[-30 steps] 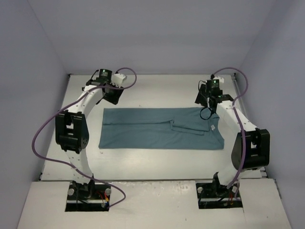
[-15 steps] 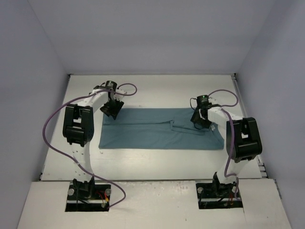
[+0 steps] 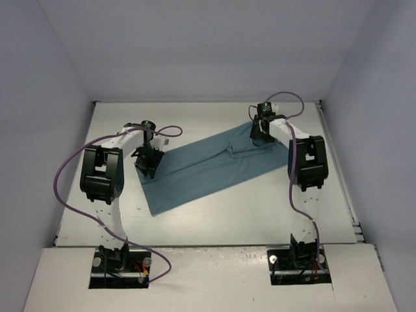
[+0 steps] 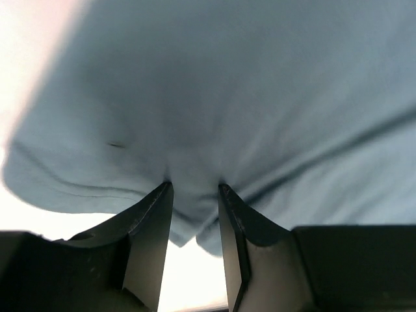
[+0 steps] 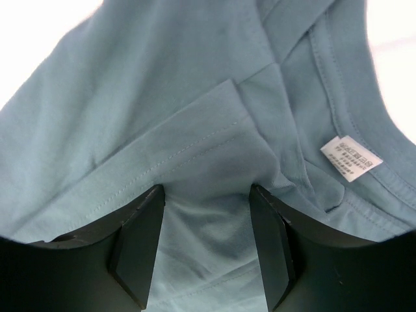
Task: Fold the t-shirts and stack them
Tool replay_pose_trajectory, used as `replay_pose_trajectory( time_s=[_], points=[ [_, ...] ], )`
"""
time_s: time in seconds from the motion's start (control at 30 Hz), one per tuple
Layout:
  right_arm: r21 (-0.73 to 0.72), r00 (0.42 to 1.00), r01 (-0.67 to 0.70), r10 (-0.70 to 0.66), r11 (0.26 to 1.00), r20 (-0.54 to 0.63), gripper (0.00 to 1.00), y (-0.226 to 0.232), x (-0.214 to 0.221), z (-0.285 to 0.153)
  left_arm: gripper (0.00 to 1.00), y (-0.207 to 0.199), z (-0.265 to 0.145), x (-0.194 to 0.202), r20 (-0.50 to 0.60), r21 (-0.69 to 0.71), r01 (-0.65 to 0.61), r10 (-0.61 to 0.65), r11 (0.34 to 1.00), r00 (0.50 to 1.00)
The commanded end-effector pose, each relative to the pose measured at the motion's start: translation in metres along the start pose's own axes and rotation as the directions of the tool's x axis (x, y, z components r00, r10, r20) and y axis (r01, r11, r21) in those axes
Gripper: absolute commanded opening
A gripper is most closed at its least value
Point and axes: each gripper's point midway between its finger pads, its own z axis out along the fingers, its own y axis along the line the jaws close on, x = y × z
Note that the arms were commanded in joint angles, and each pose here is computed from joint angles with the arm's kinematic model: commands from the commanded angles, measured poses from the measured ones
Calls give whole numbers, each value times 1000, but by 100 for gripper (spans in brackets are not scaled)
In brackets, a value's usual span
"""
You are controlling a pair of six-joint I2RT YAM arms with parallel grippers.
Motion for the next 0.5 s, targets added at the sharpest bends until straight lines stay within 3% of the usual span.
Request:
replay_pose_trajectory(
  time_s=[0.0, 0.3, 0.37, 0.47],
  points=[
    [-121, 980, 200, -198, 972, 28, 52, 45, -21, 19, 31, -61, -35, 35, -20, 166, 8, -5, 986, 1000],
    [-181, 912, 396, -363, 900, 188, 53, 105, -64, 24, 31, -173, -49, 85, -47, 315, -50, 68, 948, 997],
    [-160, 897, 423, -387, 892, 213, 53, 106, -71, 17, 31, -172, -60, 79, 8, 278, -78, 79, 958, 997],
    [-137, 898, 393, -347, 909, 272, 54, 104, -98, -17, 35, -150, -104, 34, 212, 146, -126, 94, 981, 973]
  ],
)
